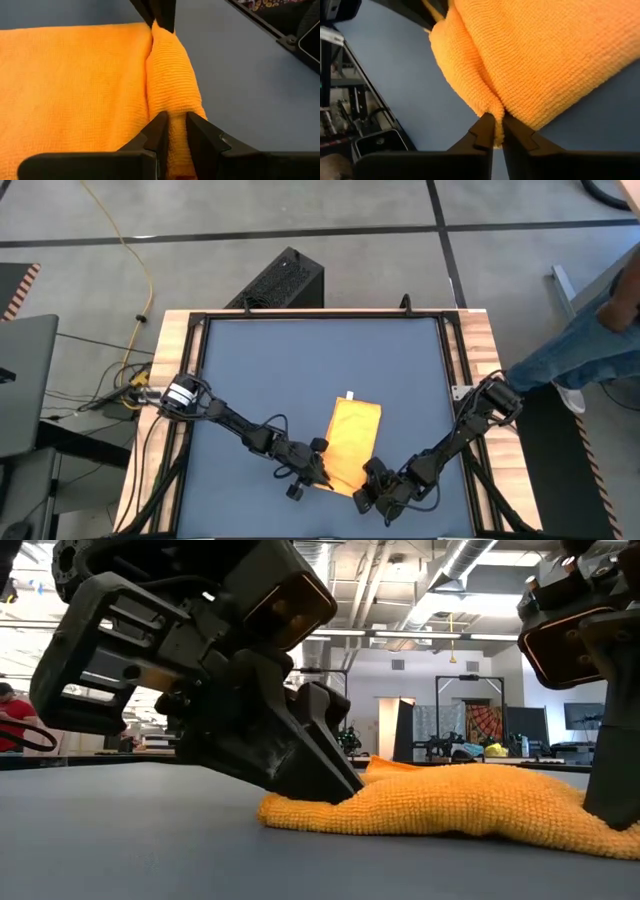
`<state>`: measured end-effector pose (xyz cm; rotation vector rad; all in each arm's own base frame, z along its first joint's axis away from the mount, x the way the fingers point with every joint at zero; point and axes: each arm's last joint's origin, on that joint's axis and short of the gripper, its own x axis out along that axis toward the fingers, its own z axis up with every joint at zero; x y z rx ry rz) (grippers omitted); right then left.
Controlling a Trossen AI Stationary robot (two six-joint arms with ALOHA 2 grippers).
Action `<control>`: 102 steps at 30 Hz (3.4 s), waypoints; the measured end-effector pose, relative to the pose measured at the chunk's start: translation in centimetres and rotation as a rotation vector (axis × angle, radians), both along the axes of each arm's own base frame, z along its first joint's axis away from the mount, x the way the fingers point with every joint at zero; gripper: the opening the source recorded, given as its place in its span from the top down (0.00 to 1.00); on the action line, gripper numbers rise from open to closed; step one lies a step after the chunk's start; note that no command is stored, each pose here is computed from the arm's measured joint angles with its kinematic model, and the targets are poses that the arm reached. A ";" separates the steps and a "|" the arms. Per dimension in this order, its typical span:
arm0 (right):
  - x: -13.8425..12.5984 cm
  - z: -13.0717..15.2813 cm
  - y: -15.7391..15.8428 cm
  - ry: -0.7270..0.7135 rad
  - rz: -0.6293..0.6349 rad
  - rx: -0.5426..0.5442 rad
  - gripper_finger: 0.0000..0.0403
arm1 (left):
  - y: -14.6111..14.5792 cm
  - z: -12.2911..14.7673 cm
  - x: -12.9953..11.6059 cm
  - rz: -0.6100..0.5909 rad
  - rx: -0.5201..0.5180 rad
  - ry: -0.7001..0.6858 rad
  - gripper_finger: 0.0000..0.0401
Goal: Roll towel into tight, uniform cylinder
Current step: Roll the orange towel
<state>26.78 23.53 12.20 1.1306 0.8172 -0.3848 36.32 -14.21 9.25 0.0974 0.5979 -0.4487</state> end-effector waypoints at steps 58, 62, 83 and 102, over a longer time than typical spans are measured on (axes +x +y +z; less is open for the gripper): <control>0.0 1.8 0.5 -0.040 0.754 -0.834 0.69 | 2.8 1.1 2.1 -0.057 -0.164 0.307 0.85; -0.1 1.7 0.4 -0.027 0.756 -0.838 0.69 | 2.9 1.1 2.1 -0.060 -0.167 0.308 0.85; -0.5 0.8 1.0 0.013 0.543 -0.595 0.96 | 3.8 6.9 1.2 -0.185 -0.115 0.140 0.85; -0.8 1.1 1.4 0.025 0.388 -0.423 0.96 | -1.2 7.4 0.3 -0.167 0.105 -0.038 0.85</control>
